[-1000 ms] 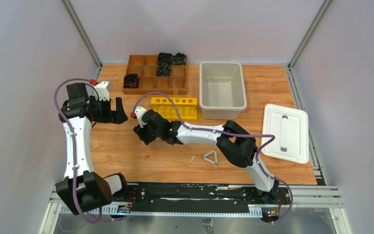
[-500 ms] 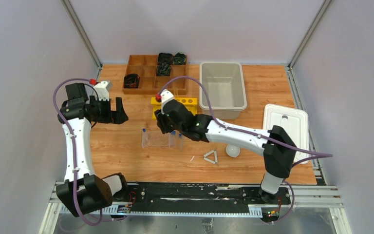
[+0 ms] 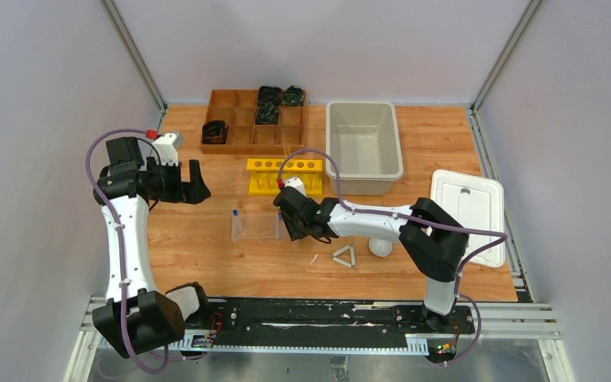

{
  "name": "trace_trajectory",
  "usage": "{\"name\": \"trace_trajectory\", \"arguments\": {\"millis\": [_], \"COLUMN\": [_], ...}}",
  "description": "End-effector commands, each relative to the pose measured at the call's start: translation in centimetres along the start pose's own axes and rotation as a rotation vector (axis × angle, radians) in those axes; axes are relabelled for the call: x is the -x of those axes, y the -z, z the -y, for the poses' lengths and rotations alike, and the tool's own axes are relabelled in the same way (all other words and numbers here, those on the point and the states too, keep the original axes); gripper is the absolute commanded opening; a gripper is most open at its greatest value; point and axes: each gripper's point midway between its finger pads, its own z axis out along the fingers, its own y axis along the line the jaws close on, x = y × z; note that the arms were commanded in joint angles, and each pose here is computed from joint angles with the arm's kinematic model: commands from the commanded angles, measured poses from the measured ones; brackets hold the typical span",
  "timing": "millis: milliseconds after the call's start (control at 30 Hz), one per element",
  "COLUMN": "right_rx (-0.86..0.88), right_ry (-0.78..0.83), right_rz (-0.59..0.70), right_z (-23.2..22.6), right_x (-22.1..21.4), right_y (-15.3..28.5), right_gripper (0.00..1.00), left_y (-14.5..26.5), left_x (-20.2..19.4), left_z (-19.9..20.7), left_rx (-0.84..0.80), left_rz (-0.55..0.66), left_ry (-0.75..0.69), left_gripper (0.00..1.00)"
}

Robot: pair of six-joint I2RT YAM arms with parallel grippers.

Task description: Organize the chemistry lab equipment

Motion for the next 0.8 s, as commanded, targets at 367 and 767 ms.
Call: {"name": "trace_trajectory", "arguments": {"millis": [367, 767], "right_rx": [-0.066, -0.027], "right_ry": [-0.078, -0.120], "right_rz": [-0.060, 0.005], "right_z": [2.5, 2.1], "right_x": [0.8, 4.8], "right_y": [-3.9, -0.1], "right_gripper": [0.40, 0.00], "left_y": [1.0, 1.9], "left_x": [1.0, 0.7], "left_z": [0.8, 4.9], "left_rx": [-0.019, -0.235], "left_rz": [0.041, 0.073], "left_ry": [-0.018, -0.086], "left_gripper": [1.00, 1.00]}}
